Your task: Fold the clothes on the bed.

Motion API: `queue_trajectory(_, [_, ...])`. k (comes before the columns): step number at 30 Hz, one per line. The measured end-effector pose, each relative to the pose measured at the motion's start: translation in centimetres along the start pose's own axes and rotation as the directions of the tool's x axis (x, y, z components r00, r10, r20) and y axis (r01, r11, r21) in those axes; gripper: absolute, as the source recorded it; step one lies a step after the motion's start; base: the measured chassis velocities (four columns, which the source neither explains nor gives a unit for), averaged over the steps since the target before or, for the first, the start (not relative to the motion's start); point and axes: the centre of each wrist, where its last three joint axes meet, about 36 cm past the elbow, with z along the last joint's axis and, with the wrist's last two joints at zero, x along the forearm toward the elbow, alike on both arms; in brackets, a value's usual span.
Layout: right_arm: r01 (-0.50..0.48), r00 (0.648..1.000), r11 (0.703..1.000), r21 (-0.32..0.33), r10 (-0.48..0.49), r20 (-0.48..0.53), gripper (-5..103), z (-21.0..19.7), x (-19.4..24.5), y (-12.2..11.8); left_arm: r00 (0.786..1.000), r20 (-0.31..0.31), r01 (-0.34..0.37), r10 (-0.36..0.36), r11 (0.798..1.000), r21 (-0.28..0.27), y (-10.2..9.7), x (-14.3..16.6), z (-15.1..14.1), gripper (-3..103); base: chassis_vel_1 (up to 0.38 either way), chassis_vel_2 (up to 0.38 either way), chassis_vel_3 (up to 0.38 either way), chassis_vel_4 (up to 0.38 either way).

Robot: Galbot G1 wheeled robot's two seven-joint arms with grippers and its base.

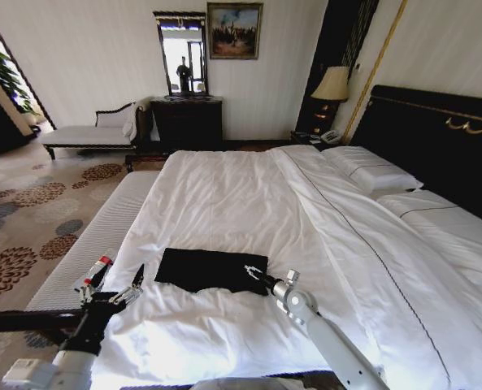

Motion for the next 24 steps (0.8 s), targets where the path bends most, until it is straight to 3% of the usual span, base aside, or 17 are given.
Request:
queue_trajectory(4, [0.000, 1.000, 1.000, -0.005, 0.000, -0.002, 66, 0.5, 0.1, 0.4, 1.000, 0.000, 0.000, 0.000, 1.000, 0.000, 0.0, 0.0, 0.0, 100, 0.000, 0.000, 0.000, 0.000])
queue_trajectory(7, [0.004, 1.000, 1.000, -0.015, -0.004, -0.001, 50, 1.0, 0.2, 0.7, 1.000, 0.000, 0.000, 0.000, 1.000, 0.000, 0.0, 0.0, 0.0, 100, 0.000, 0.000, 0.000, 0.000])
queue_trajectory(9, [0.005, 1.000, 1.000, -0.014, -0.005, 0.002, 50, 1.1, 0.3, 0.8, 1.000, 0.000, 0.000, 0.000, 1.000, 0.000, 0.0, 0.0, 0.0, 100, 0.000, 0.000, 0.000, 0.000])
queue_trajectory(13, [0.023, 1.000, 1.000, -0.013, -0.022, 0.011, 28, 1.4, 0.6, 1.4, 1.000, 0.000, 0.000, 0.000, 1.000, 0.000, 0.0, 0.0, 0.0, 100, 0.000, 0.000, 0.000, 0.000])
queue_trajectory(16, [0.033, 0.999, 0.999, -0.025, -0.032, 0.015, 22, 1.9, 0.4, 1.8, 1.000, 0.000, 0.000, 0.000, 1.000, 0.000, 0.0, 0.0, 0.0, 100, 0.000, 0.000, 0.000, 0.000])
queue_trajectory(19, [0.043, 0.999, 0.998, -0.044, -0.042, 0.018, 8, 2.7, 0.4, 2.2, 1.000, 0.000, 0.000, 0.000, 1.000, 0.000, 0.0, 0.0, 0.0, 100, 0.000, 0.000, 0.000, 0.000])
queue_trajectory(24, [0.056, 0.998, 0.997, -0.061, -0.055, 0.025, 6, 3.4, 0.2, 2.8, 1.000, 0.000, 0.000, 0.000, 1.000, 0.000, 0.0, 0.0, 0.0, 100, 0.000, 0.000, 0.000, 0.000])
